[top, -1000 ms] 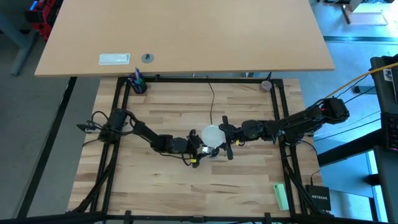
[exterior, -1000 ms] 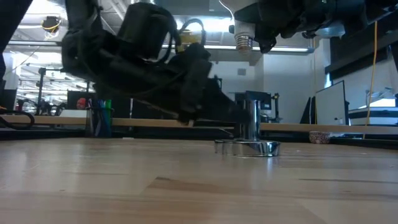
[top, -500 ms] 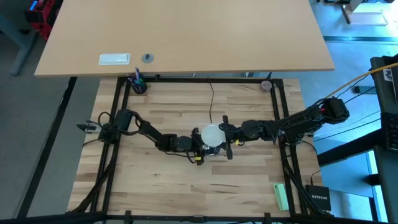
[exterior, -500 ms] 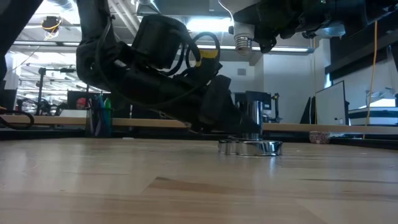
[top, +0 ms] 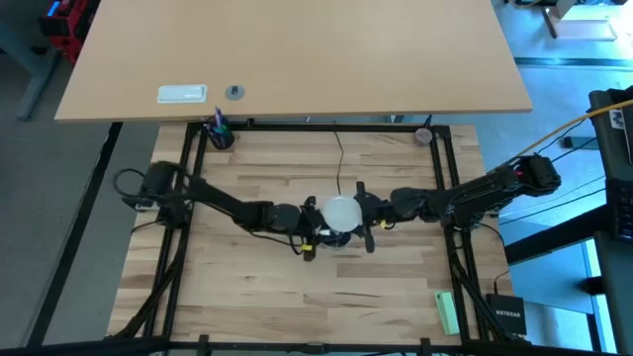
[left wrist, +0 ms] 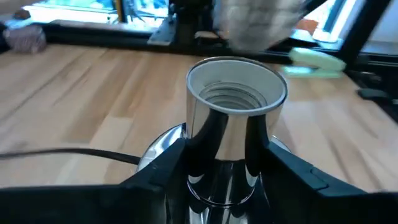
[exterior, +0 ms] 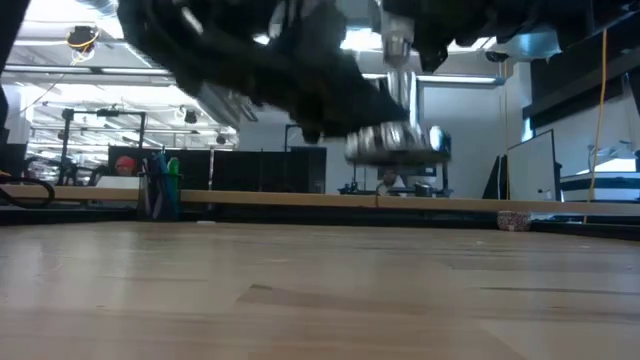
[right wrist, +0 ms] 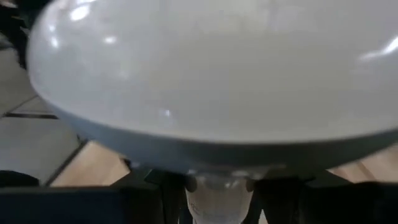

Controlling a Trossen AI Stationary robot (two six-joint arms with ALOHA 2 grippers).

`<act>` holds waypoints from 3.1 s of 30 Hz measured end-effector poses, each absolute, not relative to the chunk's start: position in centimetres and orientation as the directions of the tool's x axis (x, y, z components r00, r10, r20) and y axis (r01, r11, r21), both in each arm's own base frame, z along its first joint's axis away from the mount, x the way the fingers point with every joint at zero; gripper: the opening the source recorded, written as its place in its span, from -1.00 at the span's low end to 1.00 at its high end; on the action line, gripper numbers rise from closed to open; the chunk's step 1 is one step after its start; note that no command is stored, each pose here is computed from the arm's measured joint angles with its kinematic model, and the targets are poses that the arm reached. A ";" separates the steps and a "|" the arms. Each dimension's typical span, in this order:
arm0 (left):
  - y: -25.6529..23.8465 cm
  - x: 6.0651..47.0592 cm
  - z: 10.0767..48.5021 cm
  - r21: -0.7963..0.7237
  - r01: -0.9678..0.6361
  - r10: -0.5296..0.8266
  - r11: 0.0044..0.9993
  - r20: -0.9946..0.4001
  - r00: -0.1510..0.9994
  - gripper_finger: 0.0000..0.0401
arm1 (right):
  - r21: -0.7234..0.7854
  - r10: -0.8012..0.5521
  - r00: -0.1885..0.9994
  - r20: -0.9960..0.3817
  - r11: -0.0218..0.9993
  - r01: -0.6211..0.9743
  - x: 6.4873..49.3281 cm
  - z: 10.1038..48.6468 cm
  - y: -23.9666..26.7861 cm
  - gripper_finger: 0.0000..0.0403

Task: Screw lightbulb
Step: Insert the lightbulb into the lamp

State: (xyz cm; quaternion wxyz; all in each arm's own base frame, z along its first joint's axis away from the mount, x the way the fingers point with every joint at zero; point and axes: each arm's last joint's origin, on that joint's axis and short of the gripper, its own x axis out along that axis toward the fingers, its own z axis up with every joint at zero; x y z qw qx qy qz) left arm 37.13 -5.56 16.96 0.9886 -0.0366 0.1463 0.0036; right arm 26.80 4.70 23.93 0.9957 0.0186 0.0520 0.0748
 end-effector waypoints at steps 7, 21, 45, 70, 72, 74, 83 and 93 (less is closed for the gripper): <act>-6.1 36.2 19.9 -0.108 0.086 -0.111 0.990 -0.247 0.963 -0.24 | 0.074 0.275 0.960 -0.049 0.960 -0.271 26.7 24.5 5.1 -0.20; -6.3 36.2 19.7 -0.158 0.155 -0.190 0.975 -0.241 0.952 -0.24 | 0.052 0.311 0.948 -0.067 0.950 -0.308 27.7 23.1 5.3 -0.21; -6.5 36.1 20.4 -0.181 0.223 -0.258 0.958 -0.200 0.945 -0.24 | 0.002 0.395 0.919 0.000 0.919 -0.395 27.8 23.5 5.6 -0.21; -5.2 35.5 18.5 -0.123 0.059 -0.097 0.991 -0.327 0.940 -0.24 | 0.025 0.153 0.985 -0.077 0.988 -0.152 28.3 23.3 5.0 -0.20; -5.2 35.5 18.5 -0.123 0.059 -0.097 0.991 -0.327 0.940 -0.24 | 0.024 0.148 0.985 -0.087 0.989 -0.147 28.4 23.5 5.0 -0.20; -5.3 35.6 18.6 -0.133 0.081 -0.120 0.988 -0.322 0.939 -0.24 | 0.028 0.198 0.975 -0.099 0.980 -0.196 28.5 23.7 5.2 -0.20; -6.1 35.6 20.8 -0.251 0.355 -0.392 0.900 -0.116 0.913 -0.24 | 0.053 0.495 0.869 -0.003 0.868 -0.494 29.1 26.5 6.1 -0.20; -6.1 35.8 22.2 -0.250 0.303 -0.329 0.920 -0.071 0.941 -0.24 | -0.036 0.425 0.902 0.077 0.905 -0.424 30.2 30.2 5.9 -0.20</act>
